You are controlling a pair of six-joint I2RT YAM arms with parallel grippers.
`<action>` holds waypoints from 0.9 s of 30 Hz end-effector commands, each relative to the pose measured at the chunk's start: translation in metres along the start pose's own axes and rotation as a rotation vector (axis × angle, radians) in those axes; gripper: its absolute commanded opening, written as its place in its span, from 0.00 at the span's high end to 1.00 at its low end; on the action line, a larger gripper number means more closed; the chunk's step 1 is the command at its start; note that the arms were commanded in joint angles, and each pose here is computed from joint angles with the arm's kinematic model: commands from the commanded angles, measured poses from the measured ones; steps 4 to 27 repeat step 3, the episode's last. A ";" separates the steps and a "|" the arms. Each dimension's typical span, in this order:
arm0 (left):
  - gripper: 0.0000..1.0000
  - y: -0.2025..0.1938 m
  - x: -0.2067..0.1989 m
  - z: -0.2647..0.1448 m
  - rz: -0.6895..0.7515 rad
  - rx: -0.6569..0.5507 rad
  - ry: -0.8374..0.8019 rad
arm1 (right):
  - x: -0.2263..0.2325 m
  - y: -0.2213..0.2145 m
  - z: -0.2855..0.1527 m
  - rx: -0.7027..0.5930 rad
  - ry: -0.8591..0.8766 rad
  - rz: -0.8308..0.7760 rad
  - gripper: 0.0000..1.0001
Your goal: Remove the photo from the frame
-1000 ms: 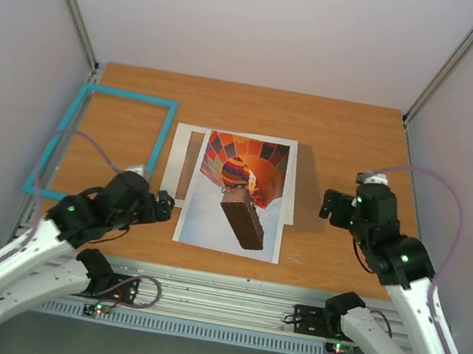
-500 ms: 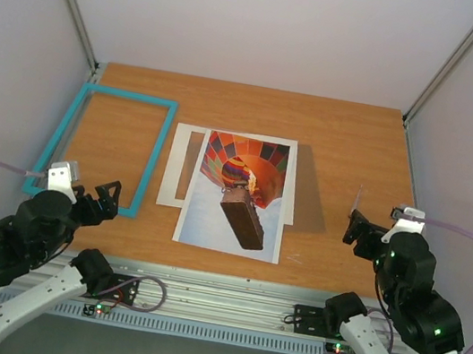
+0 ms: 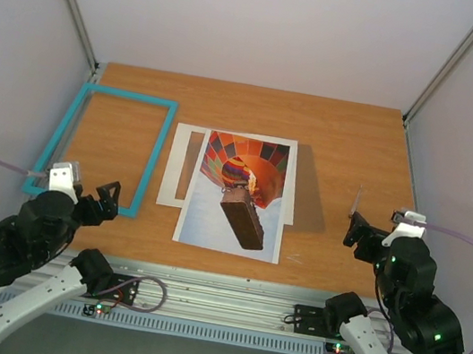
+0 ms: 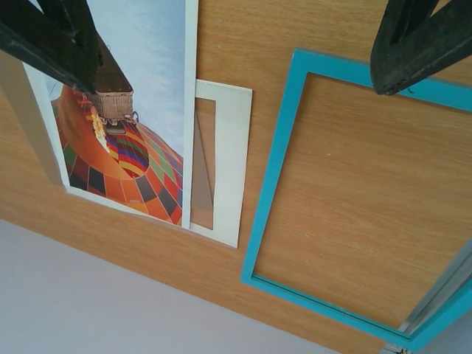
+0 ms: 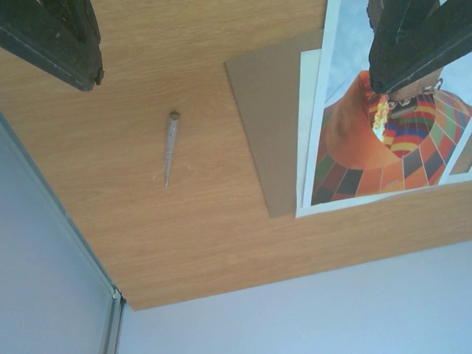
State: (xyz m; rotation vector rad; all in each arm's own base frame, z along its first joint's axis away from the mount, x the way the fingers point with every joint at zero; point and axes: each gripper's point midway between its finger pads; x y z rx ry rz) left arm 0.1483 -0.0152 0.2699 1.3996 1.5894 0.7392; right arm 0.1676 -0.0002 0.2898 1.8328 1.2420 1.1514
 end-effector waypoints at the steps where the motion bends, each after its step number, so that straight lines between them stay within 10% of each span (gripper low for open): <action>1: 0.01 0.003 0.003 0.002 0.013 -0.011 0.024 | -0.005 0.002 -0.003 -0.025 -0.014 0.006 0.02; 27: 0.01 0.003 0.003 0.001 0.011 -0.013 0.022 | -0.006 0.003 -0.004 -0.032 -0.011 0.008 0.02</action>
Point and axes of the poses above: each gripper's point midway between its finger pads, its own z axis out along the fingers, its own x axis along the line the jaws close on, y = z × x, and after that the axes turned 10 degrees about z, right-handed
